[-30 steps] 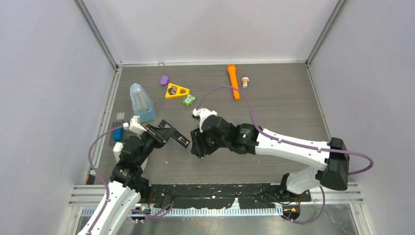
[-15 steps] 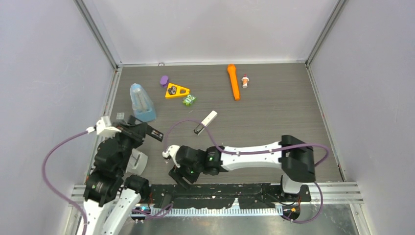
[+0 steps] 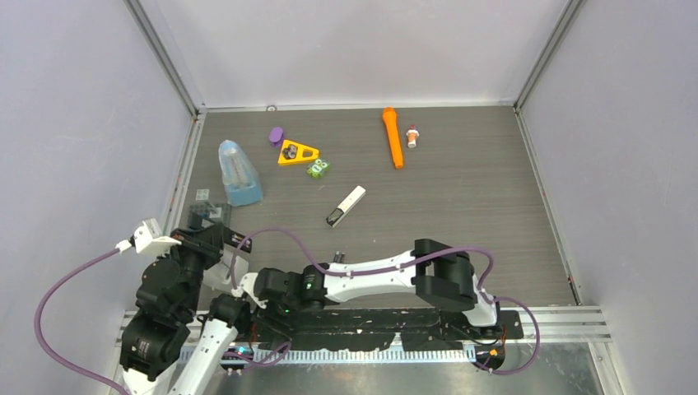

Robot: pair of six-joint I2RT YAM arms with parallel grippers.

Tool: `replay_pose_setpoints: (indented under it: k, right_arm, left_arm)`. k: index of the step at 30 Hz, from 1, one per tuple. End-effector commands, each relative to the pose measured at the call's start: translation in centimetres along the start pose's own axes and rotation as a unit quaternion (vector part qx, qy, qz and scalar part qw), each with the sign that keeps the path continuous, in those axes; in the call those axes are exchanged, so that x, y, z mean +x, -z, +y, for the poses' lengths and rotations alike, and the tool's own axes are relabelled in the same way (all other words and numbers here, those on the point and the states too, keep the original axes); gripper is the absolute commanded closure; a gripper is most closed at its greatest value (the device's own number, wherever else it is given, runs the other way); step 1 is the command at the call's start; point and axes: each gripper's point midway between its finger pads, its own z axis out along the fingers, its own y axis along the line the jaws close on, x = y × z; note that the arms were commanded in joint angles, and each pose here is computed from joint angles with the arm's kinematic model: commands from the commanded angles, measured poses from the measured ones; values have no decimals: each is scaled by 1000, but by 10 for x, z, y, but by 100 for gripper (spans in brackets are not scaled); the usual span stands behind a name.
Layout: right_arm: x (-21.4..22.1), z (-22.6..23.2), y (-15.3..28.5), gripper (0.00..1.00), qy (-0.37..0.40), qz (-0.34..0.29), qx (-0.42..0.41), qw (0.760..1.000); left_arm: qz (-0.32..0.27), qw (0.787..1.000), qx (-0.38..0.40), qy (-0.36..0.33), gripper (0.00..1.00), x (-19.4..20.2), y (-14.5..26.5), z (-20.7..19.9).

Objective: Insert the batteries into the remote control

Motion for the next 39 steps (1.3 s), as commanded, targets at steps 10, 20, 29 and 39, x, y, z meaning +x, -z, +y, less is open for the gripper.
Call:
replay_pose_setpoints:
  k: [10, 20, 29, 39]
  right_arm:
    - [8, -14, -18, 63, 14, 39, 66, 997]
    - [3, -32, -10, 94, -3, 28, 123, 992]
    - [-12, -75, 67, 95, -127, -55, 202, 969]
    - [113, -188, 155, 95, -431, -65, 366, 822]
  left_arm:
    - [-5, 1000, 5, 8, 100, -6, 1, -5]
    - [4, 1000, 10, 7, 100, 0, -2, -8]
    - [46, 998, 49, 8, 100, 20, -10, -23]
    - [122, 988, 89, 25, 100, 60, -25, -41]
